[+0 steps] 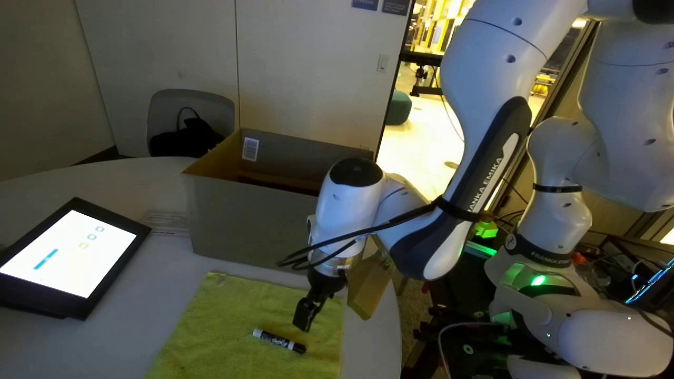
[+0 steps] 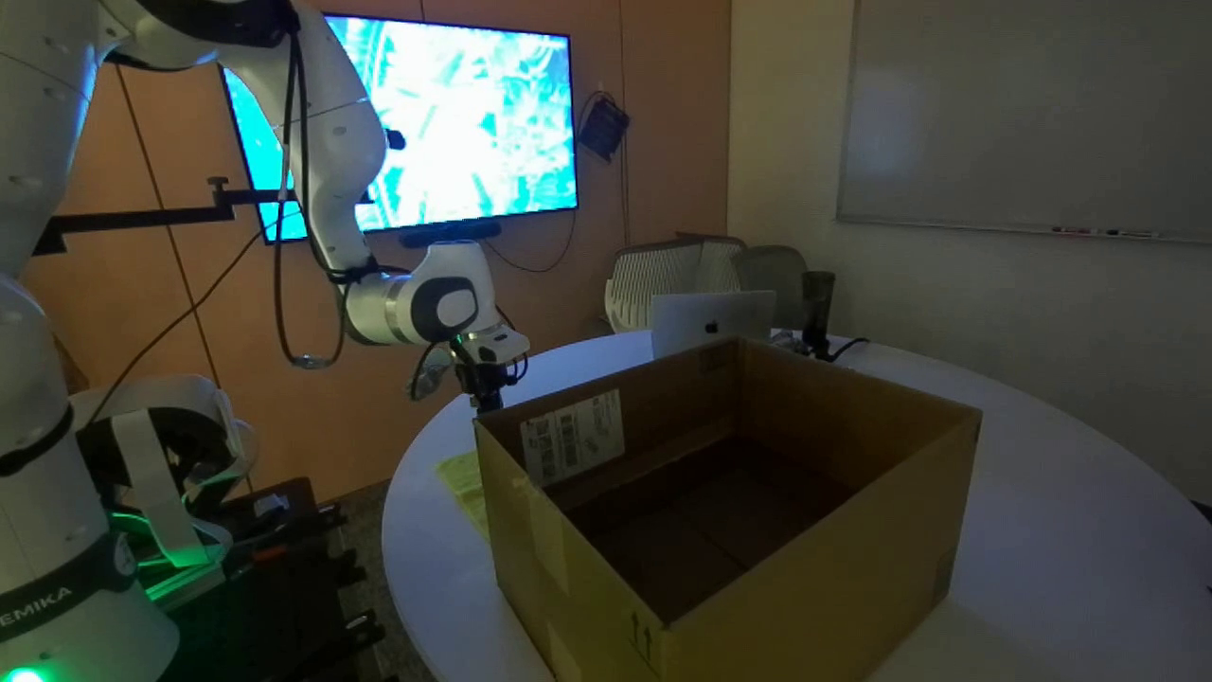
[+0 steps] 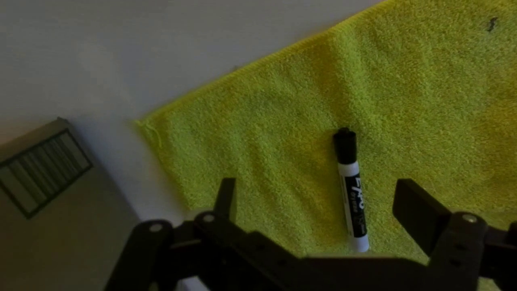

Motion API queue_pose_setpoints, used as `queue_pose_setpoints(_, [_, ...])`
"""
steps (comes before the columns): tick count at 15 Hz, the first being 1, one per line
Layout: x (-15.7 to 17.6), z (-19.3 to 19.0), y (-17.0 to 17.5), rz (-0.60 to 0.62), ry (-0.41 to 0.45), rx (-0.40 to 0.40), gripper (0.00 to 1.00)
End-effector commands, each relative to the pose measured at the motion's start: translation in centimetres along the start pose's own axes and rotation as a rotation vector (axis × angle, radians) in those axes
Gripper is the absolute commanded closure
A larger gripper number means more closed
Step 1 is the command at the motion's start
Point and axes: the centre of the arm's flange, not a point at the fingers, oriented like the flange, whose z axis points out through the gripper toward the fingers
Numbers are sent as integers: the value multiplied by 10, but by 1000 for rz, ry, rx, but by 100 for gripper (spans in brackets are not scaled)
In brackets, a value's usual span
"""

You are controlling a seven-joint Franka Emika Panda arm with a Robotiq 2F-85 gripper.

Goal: Pick up the pen and put it in the middle of the towel. Fold the towel and put it in the box.

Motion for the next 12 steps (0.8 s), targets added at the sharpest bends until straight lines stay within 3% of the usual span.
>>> queue_pose_setpoints(1, [-20,4,19,67,9,40,0])
queue_pose_setpoints(12, [-44,49,41,98,-37,88,0])
